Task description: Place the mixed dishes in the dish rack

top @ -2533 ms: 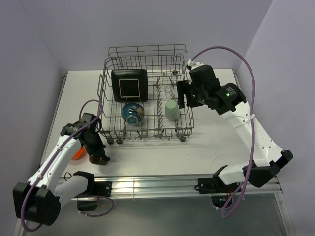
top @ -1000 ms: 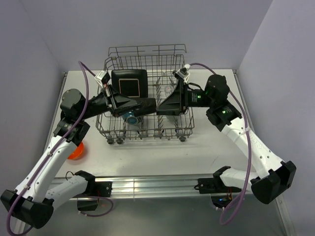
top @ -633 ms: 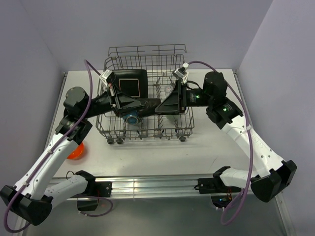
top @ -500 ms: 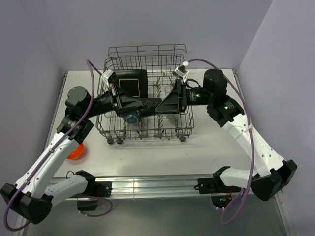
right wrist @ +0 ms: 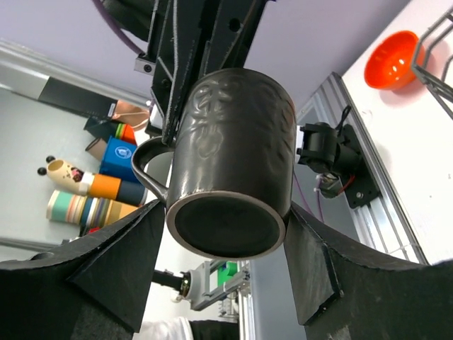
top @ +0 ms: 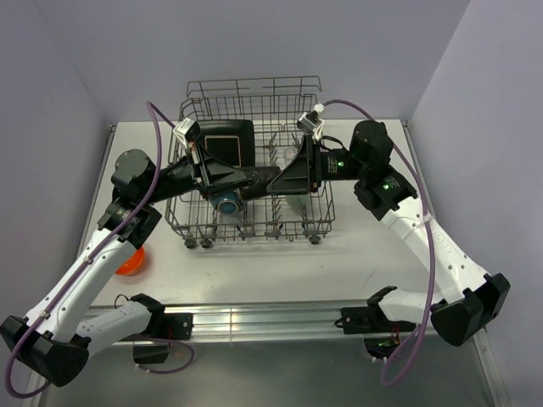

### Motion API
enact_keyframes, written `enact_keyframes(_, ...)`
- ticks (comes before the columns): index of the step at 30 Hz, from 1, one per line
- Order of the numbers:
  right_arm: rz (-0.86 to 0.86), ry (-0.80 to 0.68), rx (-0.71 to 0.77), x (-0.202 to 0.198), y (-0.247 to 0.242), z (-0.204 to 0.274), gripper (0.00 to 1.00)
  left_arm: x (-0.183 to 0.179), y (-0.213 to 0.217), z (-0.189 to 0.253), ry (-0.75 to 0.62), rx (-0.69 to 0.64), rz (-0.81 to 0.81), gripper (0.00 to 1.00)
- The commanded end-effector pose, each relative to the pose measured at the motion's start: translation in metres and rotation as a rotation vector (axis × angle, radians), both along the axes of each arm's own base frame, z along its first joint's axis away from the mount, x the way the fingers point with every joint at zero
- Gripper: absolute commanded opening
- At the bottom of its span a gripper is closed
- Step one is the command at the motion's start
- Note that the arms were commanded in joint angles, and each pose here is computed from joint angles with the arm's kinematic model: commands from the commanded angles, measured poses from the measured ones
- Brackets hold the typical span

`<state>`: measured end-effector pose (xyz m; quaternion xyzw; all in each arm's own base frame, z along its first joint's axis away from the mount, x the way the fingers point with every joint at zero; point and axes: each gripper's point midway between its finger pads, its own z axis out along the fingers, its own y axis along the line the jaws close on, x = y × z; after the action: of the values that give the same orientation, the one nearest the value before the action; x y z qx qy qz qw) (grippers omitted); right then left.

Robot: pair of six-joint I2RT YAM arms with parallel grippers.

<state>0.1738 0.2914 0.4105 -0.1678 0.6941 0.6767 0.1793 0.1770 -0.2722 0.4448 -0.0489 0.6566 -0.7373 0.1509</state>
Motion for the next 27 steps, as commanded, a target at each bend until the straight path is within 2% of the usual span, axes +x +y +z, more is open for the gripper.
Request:
enact_keyframes(1, -0.053, -0.041, 0.051, 0.016, 0.008, 0.005, 0.74, -0.039, 0.001, 0.032, -0.117, -0.08, -0.107, 0.0)
enact_keyframes(8, -0.083, 0.027, 0.098, 0.016, 0.003, 0.013, 0.78, -0.043, 0.0, 0.027, -0.164, -0.053, -0.131, 0.0)
enact_keyframes(12, -0.113, 0.139, 0.11, 0.019, 0.0, 0.013, 0.8, -0.047, 0.0, 0.029, -0.264, -0.034, -0.138, 0.0)
enact_keyframes(17, -0.132, 0.284, 0.129, 0.019, -0.003, 0.01, 0.81, -0.049, 0.0, 0.024, -0.403, 0.07, -0.146, 0.0)
enact_keyframes(21, -0.132, 0.405, 0.145, 0.017, -0.005, 0.013, 0.81, -0.051, 0.001, 0.02, -0.447, 0.108, -0.158, 0.0)
enact_keyframes(27, -0.157, 0.422, 0.111, 0.015, -0.007, 0.021, 0.79, -0.052, 0.003, 0.02, -0.502, 0.139, -0.148, 0.0)
